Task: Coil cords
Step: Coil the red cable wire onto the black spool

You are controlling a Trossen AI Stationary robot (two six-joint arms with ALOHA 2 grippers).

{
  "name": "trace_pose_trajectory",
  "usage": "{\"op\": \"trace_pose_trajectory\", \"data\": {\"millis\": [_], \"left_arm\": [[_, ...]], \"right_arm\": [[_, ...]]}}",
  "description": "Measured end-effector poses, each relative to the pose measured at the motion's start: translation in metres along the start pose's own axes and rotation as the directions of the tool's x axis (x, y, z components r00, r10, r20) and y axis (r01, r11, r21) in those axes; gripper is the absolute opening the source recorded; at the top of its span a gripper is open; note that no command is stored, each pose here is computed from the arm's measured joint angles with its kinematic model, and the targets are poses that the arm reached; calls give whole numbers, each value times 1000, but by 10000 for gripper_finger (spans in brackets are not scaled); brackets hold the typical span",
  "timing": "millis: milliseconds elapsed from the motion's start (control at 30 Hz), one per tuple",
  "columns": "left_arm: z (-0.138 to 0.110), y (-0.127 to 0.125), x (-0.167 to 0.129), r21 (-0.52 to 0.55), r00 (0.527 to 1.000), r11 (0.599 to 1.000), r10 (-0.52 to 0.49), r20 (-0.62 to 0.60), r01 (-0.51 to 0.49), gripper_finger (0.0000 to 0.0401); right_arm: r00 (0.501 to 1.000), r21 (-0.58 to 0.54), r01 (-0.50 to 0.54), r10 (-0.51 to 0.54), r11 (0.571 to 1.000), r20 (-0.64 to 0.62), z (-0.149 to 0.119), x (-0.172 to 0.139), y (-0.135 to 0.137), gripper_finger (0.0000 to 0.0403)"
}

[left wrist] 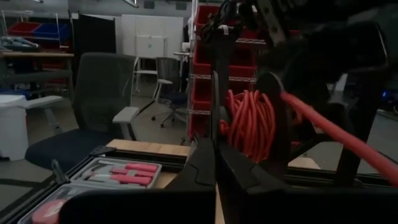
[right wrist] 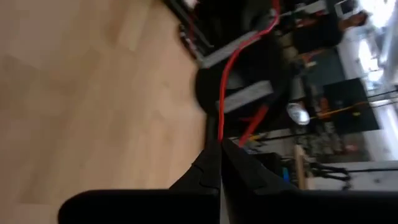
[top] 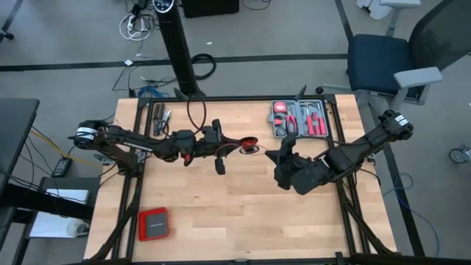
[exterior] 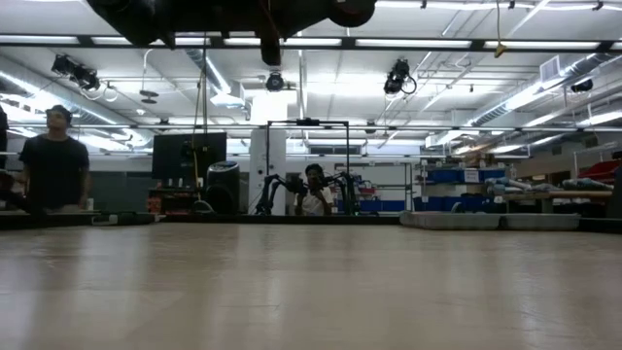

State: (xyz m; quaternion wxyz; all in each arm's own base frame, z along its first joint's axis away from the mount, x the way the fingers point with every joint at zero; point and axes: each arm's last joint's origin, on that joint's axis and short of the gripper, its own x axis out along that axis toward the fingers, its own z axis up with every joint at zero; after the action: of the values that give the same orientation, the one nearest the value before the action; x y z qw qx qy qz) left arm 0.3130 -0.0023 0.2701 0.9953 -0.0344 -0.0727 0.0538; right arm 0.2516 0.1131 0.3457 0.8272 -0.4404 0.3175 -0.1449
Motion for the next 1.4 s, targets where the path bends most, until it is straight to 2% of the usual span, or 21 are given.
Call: {"op": "trace_pose_trajectory", "data": {"millis": [133, 333, 533, 700, 833, 1133, 1400], "left_arm": [[2, 0, -1, -1, 1000, 1000, -1, 3, 1, 3], [2, 0, -1, -33, 1000, 999, -6, 1, 6, 3], [3, 0, -1, -106, 1000, 994, 7, 11, -6, 3], [3, 1, -1, -109, 999, 994, 30, 17, -28, 3], [3, 1, -1, -105, 999, 994, 30, 16, -28, 3], [-1, 1, -1, -73, 999, 997, 33, -30, -35, 3], [-4, 2, -1, -44, 997, 998, 41, -59, -44, 3]], "right_arm": [[999, 13, -44, 44, 999, -6, 3, 7, 9, 2], [997, -27, -60, 59, 998, -48, 8, 23, 25, 3], [996, 1, -16, 16, 1000, -84, 15, 52, 35, 3], [997, 47, 16, -13, 999, -76, 19, 66, 34, 2], [997, 76, 22, -17, 997, -71, 20, 66, 33, 11], [998, 184, -14, 25, 983, -55, 20, 59, 37, 65], [994, 312, -107, 104, 944, 25, 26, 36, 48, 68]]}}
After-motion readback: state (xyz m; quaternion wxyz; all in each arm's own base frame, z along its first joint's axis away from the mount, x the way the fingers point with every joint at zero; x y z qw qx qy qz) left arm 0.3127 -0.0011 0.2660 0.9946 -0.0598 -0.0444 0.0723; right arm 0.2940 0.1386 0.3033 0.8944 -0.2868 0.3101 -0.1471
